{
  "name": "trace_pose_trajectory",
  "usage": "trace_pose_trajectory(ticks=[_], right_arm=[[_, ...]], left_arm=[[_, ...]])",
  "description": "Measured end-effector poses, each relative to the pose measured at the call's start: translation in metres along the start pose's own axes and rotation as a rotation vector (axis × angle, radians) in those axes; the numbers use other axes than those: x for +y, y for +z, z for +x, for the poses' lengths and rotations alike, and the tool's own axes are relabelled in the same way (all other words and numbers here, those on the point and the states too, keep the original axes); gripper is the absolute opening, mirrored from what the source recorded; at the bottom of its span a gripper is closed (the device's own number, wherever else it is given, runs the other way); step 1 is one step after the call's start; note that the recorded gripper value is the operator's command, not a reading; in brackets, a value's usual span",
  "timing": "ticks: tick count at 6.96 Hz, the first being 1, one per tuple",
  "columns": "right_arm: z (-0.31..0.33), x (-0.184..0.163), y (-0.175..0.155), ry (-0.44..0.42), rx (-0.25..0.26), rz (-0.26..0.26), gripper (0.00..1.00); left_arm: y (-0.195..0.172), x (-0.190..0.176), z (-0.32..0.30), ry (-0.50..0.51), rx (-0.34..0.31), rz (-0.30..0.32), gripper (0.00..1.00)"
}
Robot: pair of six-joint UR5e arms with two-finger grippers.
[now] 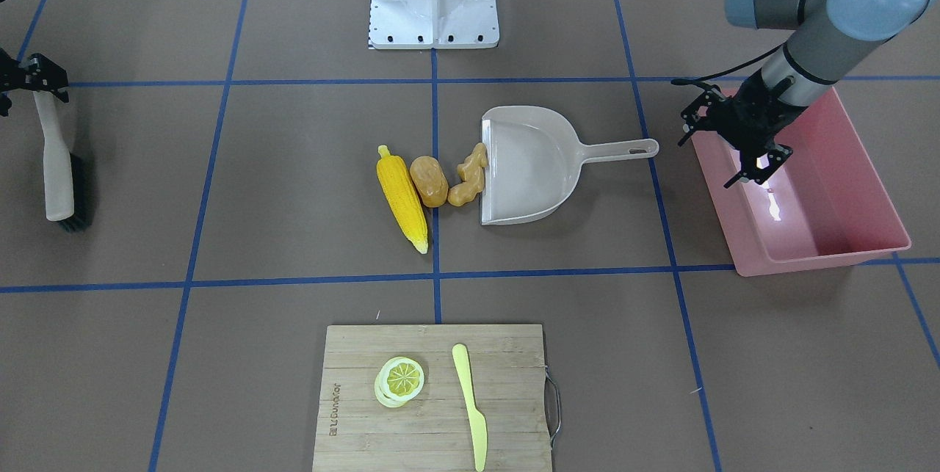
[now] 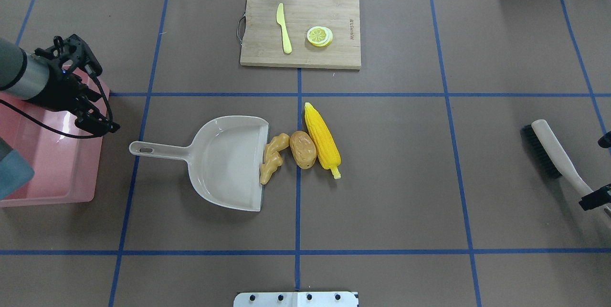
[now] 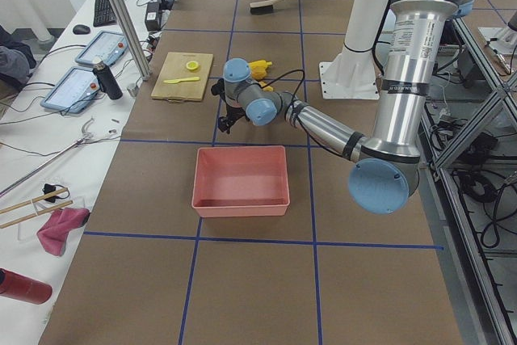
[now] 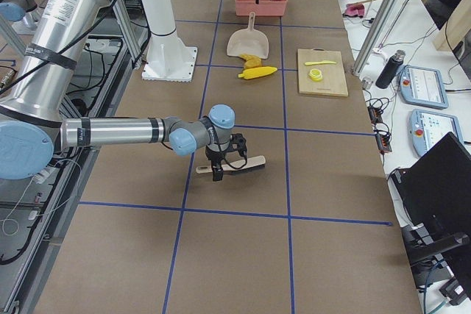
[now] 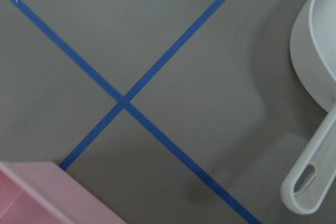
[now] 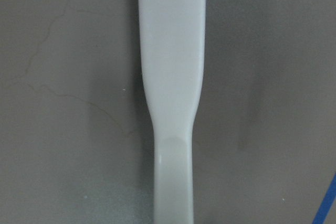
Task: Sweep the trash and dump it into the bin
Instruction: 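Grasp the white dustpan handle with the left gripper while the right gripper grasps the brush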
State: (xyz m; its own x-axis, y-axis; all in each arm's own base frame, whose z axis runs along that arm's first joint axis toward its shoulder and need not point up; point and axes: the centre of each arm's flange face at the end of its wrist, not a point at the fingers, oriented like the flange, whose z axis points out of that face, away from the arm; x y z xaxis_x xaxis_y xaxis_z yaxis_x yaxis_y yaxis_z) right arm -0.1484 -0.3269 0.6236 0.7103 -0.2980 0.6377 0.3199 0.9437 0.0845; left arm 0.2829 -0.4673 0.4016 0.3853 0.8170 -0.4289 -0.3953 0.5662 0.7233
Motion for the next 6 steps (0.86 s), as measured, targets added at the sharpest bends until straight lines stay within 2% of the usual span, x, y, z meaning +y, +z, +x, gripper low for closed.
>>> trace_pose_trajectory(ticks=[2,4,5,6], right_arm=[[0.003,0.001,0.008,0.005,0.006,-0.015,0.99],[-0.004,-0.004,0.008,0.01,-0.002,-0.012,0.72],[-0.007,-0.006,0.008,0.01,-0.005,-0.012,0.44],[-0.009,-0.007,0.009,0.009,-0.007,-0.013,0.0]], left_arm=[[0.023,-0.007,0.039,0.113,0.028,0.038,0.98],[0.039,-0.007,0.062,0.258,0.045,0.059,0.98],[0.045,-0.005,0.068,0.312,0.052,0.061,0.98],[0.051,-0.003,0.072,0.356,0.058,0.059,0.98]])
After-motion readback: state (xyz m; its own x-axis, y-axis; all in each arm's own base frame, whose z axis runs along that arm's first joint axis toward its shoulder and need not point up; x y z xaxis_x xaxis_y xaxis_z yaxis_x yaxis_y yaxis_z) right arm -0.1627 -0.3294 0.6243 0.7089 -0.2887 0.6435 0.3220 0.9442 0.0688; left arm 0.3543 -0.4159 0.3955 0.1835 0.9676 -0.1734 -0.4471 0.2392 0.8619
